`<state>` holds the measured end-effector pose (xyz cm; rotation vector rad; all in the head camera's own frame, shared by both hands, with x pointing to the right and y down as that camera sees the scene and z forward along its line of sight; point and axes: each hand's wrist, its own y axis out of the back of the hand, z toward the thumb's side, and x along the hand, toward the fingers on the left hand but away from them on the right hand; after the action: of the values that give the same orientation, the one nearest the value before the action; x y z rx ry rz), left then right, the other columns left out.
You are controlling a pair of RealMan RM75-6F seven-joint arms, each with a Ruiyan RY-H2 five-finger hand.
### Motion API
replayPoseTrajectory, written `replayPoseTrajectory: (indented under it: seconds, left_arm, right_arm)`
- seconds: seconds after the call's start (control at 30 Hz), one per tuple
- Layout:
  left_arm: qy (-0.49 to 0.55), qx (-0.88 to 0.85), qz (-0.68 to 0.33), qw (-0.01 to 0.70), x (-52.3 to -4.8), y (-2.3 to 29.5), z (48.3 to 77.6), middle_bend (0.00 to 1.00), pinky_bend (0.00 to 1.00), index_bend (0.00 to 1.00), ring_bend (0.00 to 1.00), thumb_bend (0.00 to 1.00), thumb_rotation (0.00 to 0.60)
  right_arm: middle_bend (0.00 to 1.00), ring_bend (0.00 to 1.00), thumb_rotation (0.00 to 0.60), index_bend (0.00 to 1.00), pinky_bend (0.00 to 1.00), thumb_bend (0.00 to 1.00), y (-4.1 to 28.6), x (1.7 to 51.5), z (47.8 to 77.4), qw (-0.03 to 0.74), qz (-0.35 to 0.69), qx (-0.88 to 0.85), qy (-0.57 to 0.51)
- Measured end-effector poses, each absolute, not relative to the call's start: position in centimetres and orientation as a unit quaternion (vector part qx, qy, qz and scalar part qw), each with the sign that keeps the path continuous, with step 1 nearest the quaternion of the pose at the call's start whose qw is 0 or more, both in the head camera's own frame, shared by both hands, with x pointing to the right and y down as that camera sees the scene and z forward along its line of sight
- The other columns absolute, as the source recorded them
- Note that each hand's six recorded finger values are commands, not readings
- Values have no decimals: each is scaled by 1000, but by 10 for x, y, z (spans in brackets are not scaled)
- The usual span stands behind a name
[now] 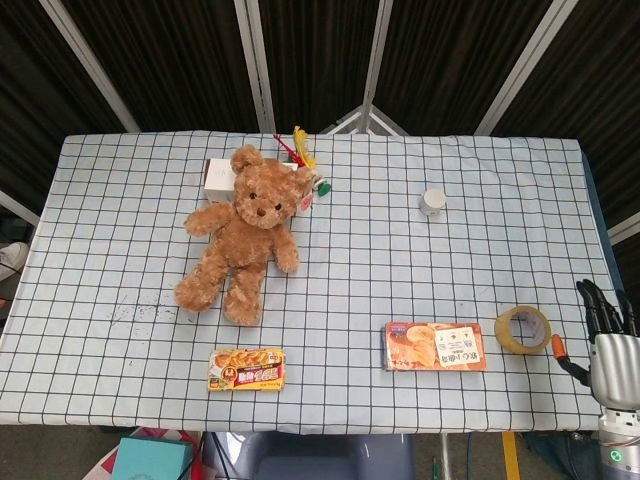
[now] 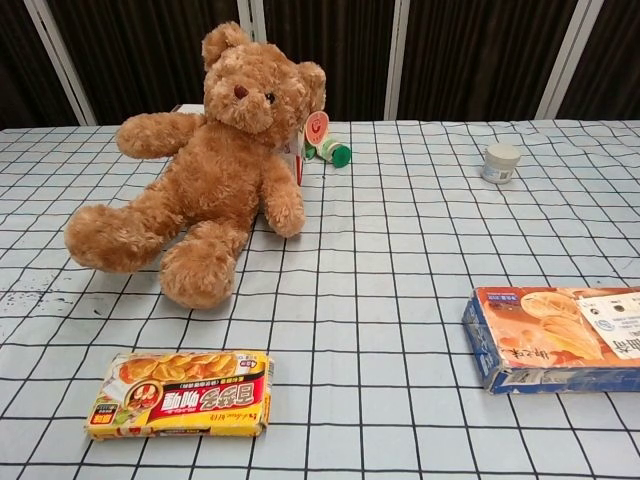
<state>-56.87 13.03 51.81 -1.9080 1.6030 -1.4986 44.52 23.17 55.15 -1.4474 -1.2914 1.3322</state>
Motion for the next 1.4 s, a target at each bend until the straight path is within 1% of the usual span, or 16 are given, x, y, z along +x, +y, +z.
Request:
replayPoseTrajectory:
  seconds: [0.13, 0.23, 0.33, 0.47, 0.73, 1.03, 1.23, 1.4]
  left_arm:
    - [566, -672, -478, -1, -552, 109, 534, 103, 122, 136, 0, 199, 600]
    - [559, -677, -473, -70, -535, 94, 548, 99, 122, 137, 0, 199, 600]
    - [549, -679, -471, -125, -516, 77, 563, 89, 122, 137, 0, 185, 600]
    - [541, -681, -463, -171, -492, 51, 586, 87, 122, 136, 0, 171, 600]
    - [519, -697, -450, -203, -440, 19, 637, 98, 122, 136, 0, 170, 600]
    - [489, -716, -454, -207, -390, 6, 680, 131, 122, 147, 0, 170, 600]
    - [468, -728, -458, -204, -359, 3, 696, 135, 122, 150, 0, 171, 600]
    - [465, -735, -450, -202, -345, 1, 700, 158, 122, 177, 0, 177, 600]
  right_arm:
    - [117, 235, 600, 85, 62, 367, 230, 447, 555, 377, 527, -568, -507]
    - [117, 235, 600, 85, 62, 367, 230, 448, 555, 372, 527, -569, -510]
    - [117, 235, 600, 85, 62, 367, 230, 449, 555, 370, 527, -569, -512]
    - [117, 235, 600, 85, 62, 367, 230, 450, 555, 367, 527, -569, -514]
    - [117, 235, 600, 85, 62, 367, 228, 453, 557, 359, 529, -569, -517]
    - [117, 235, 600, 85, 62, 368, 226, 458, 562, 342, 530, -571, -525]
    - [117, 235, 600, 85, 62, 367, 226, 460, 562, 339, 531, -572, -525]
    - [117, 235, 600, 85, 62, 368, 226, 461, 563, 336, 533, -571, -526]
